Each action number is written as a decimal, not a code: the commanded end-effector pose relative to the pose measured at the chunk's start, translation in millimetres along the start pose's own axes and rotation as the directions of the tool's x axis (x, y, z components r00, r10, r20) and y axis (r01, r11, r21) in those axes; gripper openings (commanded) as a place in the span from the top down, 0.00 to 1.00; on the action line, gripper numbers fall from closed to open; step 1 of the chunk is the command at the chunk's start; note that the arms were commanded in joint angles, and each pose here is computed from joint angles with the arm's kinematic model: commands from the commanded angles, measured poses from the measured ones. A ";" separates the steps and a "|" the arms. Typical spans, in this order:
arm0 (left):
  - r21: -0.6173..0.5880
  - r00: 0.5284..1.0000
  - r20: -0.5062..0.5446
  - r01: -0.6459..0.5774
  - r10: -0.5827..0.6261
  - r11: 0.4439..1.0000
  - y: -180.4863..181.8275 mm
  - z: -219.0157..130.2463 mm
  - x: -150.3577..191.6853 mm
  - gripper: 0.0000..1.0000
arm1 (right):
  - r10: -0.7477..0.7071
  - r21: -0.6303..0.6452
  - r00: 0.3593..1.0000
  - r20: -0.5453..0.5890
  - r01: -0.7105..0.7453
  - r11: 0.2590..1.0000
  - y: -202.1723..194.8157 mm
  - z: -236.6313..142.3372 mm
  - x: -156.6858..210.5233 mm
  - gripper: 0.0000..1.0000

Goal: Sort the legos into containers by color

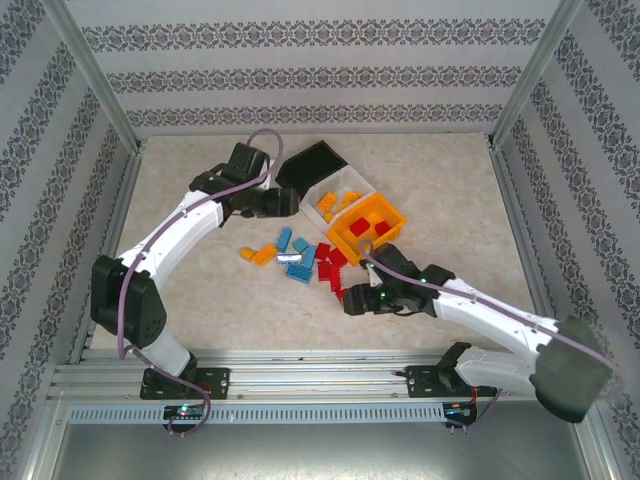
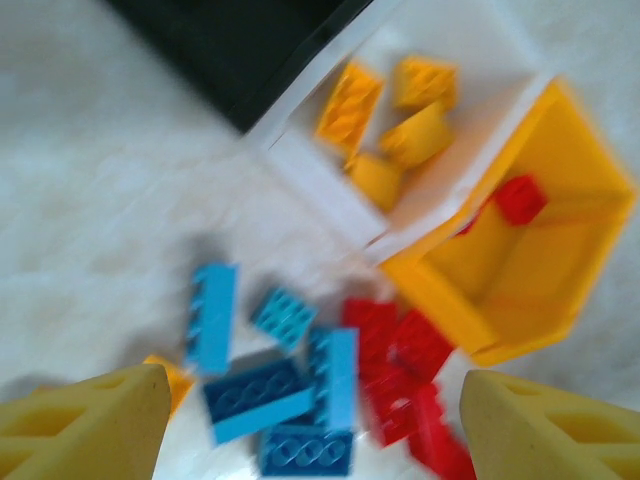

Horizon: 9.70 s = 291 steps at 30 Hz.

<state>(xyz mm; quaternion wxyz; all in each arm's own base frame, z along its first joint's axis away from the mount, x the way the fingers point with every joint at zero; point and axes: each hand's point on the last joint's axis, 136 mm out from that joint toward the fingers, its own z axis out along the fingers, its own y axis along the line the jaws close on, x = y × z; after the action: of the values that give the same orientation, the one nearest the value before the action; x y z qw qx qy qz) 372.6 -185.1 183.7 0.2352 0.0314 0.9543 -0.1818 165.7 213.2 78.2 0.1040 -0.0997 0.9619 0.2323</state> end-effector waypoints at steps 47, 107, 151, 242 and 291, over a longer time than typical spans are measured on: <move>-0.264 0.978 -0.206 -0.017 -0.040 0.964 93.6 -6.8 112.4 0.13 | -0.213 0.370 0.959 -0.189 0.270 0.889 -14.3 62.2 -29.8 0.63; -0.079 0.928 -0.071 0.361 -0.366 0.929 88.1 3.3 122.0 0.00 | -0.064 0.206 0.998 -0.009 0.064 0.977 5.5 10.8 -78.3 0.37; -0.050 0.928 -0.110 0.353 -0.356 0.934 88.5 14.7 130.6 0.00 | -0.048 0.186 0.998 0.050 0.038 0.982 12.8 -3.6 -85.5 0.79; 0.340 0.916 -0.038 0.388 -0.400 0.856 -3.5 60.5 -80.4 0.54 | 0.107 0.079 0.952 0.287 -0.135 0.988 -42.3 -74.2 -131.6 0.55; -0.231 0.929 -0.343 -0.224 0.137 0.947 88.5 35.7 101.7 0.21 | 0.074 0.047 0.966 0.248 -0.088 0.995 -16.8 -58.3 -99.0 0.47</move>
<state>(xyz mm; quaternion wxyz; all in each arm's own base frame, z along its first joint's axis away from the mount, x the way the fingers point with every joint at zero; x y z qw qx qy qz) 303.8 -120.7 82.7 0.0868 0.0992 0.9906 -0.0352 253.2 186.4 141.0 0.2035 -0.0365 0.9525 0.2237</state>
